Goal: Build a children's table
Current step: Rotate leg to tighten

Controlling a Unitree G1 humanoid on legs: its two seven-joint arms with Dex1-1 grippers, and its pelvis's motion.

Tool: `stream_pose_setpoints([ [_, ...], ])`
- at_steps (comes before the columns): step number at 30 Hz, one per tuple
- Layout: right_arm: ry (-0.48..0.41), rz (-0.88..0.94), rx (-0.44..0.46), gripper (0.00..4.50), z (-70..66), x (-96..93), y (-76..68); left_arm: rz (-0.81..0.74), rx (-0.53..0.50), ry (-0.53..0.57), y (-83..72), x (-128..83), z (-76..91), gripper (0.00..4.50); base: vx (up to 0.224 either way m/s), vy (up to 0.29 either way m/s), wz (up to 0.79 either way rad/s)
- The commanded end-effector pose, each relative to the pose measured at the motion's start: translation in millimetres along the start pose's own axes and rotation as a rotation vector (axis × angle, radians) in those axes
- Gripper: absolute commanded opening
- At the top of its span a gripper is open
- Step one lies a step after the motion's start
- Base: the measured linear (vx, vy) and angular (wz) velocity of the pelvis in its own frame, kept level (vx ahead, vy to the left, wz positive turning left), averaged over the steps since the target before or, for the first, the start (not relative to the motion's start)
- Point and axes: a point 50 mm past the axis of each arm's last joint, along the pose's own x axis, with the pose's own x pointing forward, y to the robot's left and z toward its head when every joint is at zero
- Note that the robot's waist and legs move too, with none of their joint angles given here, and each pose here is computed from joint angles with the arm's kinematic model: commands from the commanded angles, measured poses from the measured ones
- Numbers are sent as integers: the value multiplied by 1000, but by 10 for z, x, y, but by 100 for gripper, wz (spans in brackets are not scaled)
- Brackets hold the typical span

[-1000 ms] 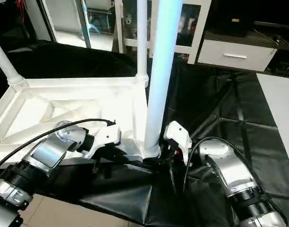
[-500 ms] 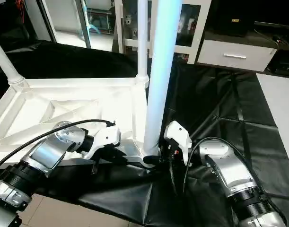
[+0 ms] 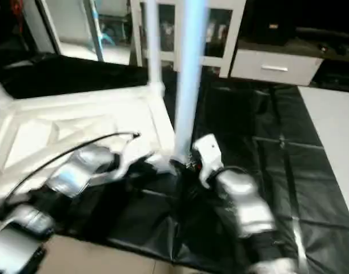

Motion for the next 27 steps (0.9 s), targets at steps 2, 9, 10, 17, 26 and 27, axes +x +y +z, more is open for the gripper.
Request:
stream_pose_setpoints([
  [2,44,-336,114,265,-117,84,-97,144,-58,34,44,90,-50,0,0,0,0],
  [9,37,-401,106,264,-113,237,93,210,-62,31,64,166,-19,0,0,0,0],
  [10,19,-376,93,264,-76,264,147,216,-65,30,64,179,-19,0,0,0,0],
  [17,-65,-222,40,347,51,242,213,185,-65,44,57,146,-112,0,0,0,0],
  [26,-48,91,-29,424,190,-47,-51,-43,11,43,-96,55,-249,0,0,0,0],
  [27,-32,141,-42,424,200,-106,-93,-95,26,31,-134,37,-259,0,0,0,0],
])
